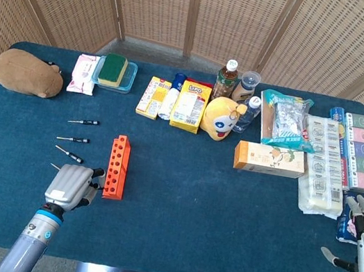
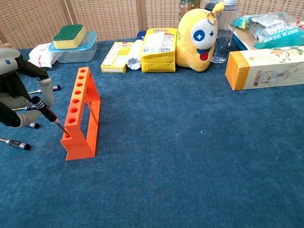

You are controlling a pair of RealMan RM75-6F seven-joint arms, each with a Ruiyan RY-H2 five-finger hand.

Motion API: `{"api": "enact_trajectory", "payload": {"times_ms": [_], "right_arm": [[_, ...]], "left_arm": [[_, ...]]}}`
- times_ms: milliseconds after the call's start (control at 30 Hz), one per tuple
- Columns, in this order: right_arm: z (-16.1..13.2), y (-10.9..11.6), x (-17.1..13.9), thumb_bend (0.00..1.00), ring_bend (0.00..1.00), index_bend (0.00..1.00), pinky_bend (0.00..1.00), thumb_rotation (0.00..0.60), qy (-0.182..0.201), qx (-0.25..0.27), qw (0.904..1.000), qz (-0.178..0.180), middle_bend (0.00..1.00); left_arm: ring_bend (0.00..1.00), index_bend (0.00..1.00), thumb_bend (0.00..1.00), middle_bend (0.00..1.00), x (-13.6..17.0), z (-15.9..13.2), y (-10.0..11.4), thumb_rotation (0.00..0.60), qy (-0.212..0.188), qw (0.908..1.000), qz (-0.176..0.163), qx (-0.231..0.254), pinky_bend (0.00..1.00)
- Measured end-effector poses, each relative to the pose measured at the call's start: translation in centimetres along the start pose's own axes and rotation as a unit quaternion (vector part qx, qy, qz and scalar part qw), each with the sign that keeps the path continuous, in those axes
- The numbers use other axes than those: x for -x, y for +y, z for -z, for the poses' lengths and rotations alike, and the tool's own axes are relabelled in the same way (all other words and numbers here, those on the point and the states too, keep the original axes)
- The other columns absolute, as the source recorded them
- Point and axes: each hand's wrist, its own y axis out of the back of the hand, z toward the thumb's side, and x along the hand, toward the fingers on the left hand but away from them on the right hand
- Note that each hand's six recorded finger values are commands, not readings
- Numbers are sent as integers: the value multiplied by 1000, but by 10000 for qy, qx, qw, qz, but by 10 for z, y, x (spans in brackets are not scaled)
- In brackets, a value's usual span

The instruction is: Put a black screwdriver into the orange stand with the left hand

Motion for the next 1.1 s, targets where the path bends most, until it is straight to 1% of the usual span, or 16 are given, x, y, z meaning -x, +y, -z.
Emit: {"api": "enact_trajectory", "payload": {"times_ms": [333, 533, 700, 1000, 1100], "right_arm": [[0, 0, 0, 0, 68, 0, 0, 600, 6, 3, 10000, -9, 6], [-1, -1, 0, 0, 68, 0, 0, 600, 9, -1, 10000, -16, 6], [0, 0, 0, 0, 68, 0, 0, 600, 7, 12, 10000, -8, 6], [0, 0, 0, 0, 68, 0, 0, 600, 11, 16, 10000, -6, 6], [0, 0, 0, 0, 68, 0, 0, 600, 9, 18, 10000, -6, 6]], "left_arm": [[1000, 521, 409, 1000, -1, 1, 0, 600, 18, 10000, -10, -28, 1000], [1000, 518, 389, 1000, 0, 2, -3, 600, 49, 9998, 84, -146, 1000], [1000, 406, 377, 1000, -1, 3, -6, 600, 107, 9996, 148, -219, 1000], [1000, 307, 377, 1000, -4, 3, -3, 600, 161, 9998, 27, -137, 1000], [1000, 303, 377, 1000, -3, 1, -3, 600, 128, 9999, 10, -96, 1000]]}}
